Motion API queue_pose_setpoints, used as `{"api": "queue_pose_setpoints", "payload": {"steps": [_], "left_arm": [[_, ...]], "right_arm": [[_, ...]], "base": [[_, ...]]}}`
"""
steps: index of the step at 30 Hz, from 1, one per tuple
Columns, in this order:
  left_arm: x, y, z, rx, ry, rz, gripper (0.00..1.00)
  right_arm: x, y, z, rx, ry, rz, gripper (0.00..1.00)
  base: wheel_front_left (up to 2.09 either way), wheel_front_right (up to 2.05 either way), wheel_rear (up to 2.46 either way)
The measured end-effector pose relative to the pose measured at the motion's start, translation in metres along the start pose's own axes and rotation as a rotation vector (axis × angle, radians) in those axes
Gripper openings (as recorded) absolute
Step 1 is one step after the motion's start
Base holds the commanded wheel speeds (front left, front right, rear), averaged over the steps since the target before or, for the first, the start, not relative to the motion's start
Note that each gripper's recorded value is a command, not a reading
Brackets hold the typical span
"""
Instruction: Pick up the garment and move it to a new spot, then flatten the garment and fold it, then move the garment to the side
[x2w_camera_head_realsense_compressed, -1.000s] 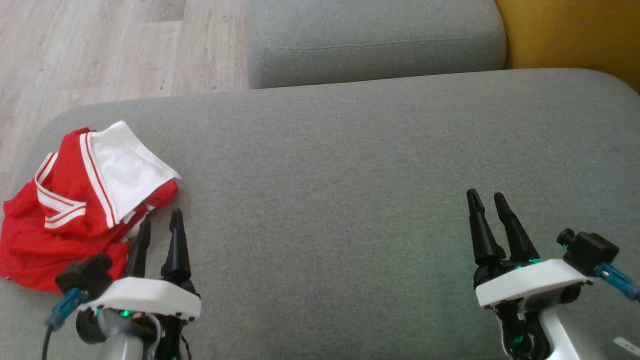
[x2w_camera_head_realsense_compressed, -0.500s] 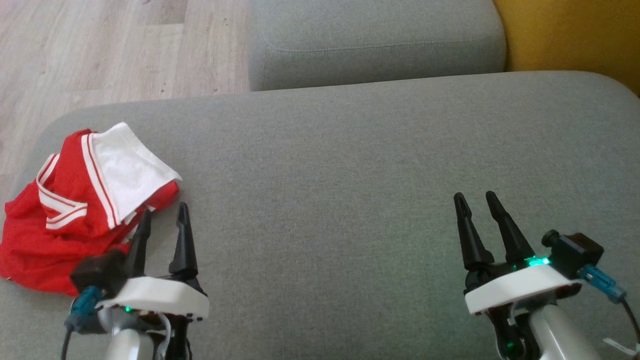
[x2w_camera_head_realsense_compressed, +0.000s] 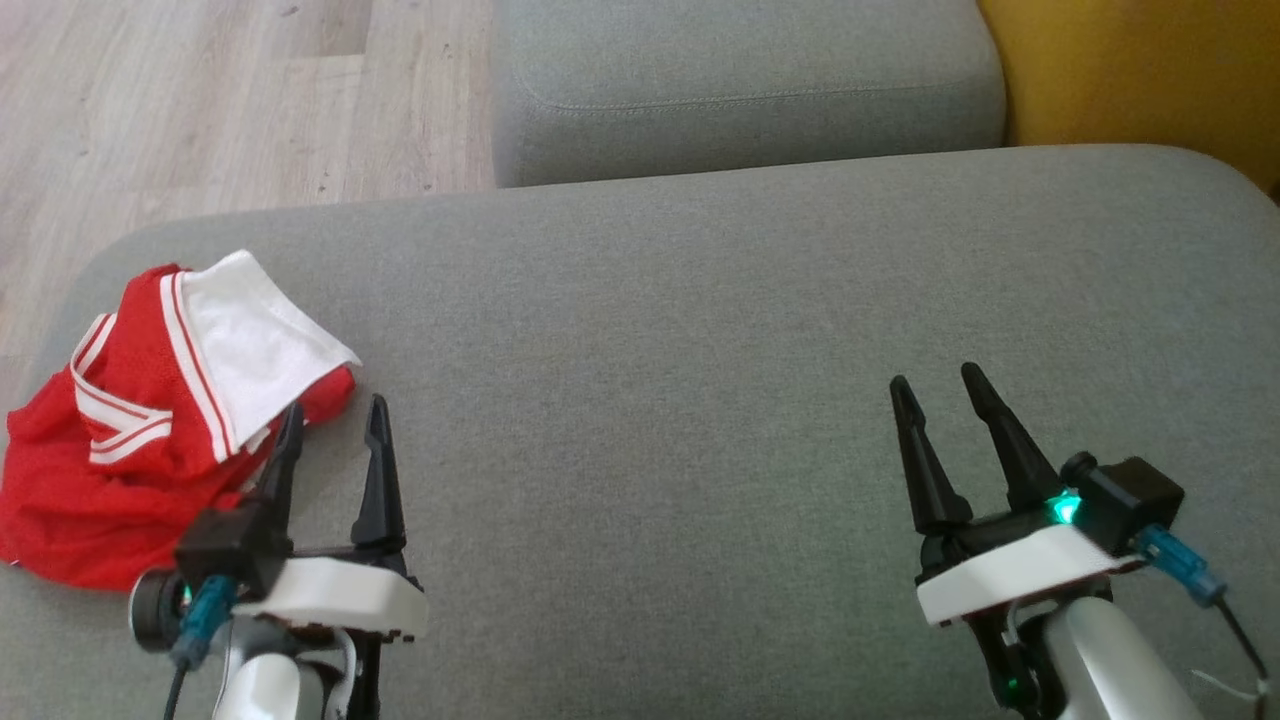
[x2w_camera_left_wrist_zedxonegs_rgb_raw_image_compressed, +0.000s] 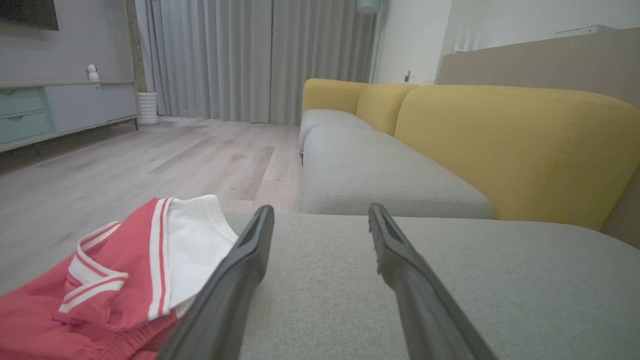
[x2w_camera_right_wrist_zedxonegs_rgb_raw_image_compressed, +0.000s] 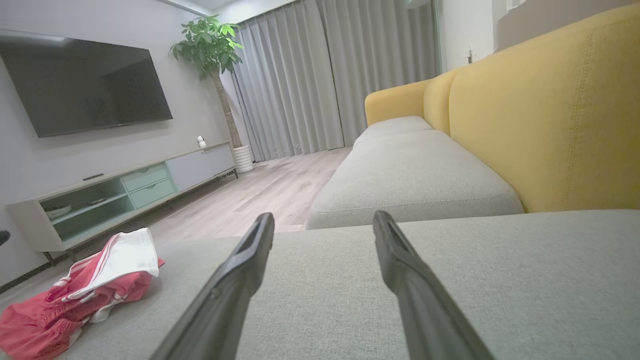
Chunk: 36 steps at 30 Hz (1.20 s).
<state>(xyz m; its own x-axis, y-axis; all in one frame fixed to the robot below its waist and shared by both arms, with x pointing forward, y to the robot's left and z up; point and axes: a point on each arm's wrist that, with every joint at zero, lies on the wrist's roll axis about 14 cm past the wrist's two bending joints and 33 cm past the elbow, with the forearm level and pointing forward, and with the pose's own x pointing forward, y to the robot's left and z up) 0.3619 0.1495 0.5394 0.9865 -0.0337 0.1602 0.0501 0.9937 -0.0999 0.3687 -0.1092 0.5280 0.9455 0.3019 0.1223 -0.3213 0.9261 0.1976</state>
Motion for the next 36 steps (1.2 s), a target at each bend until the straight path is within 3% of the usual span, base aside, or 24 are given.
{"api": "queue_pose_setpoints", "payload": {"steps": [10,25,36], "left_arm": [[0.001,-0.005,0.005,0.093,-0.032,-0.021,1.0],[0.0,-0.004,0.002,0.094,-0.022,-0.018,1.0],[-0.018,0.028,0.001,0.092,-0.006,0.082,1.0]], "right_arm": [[-0.001,0.002,0.002,-0.088,-0.014,0.018,1.0],[0.0,0.0,0.002,-0.083,-0.017,0.003,1.0],[0.017,0.037,-0.007,-0.052,0.0,0.117,1.0]], "base": [[0.0,0.0,0.0],[0.0,0.0,0.0],[0.0,0.0,0.0]]}}
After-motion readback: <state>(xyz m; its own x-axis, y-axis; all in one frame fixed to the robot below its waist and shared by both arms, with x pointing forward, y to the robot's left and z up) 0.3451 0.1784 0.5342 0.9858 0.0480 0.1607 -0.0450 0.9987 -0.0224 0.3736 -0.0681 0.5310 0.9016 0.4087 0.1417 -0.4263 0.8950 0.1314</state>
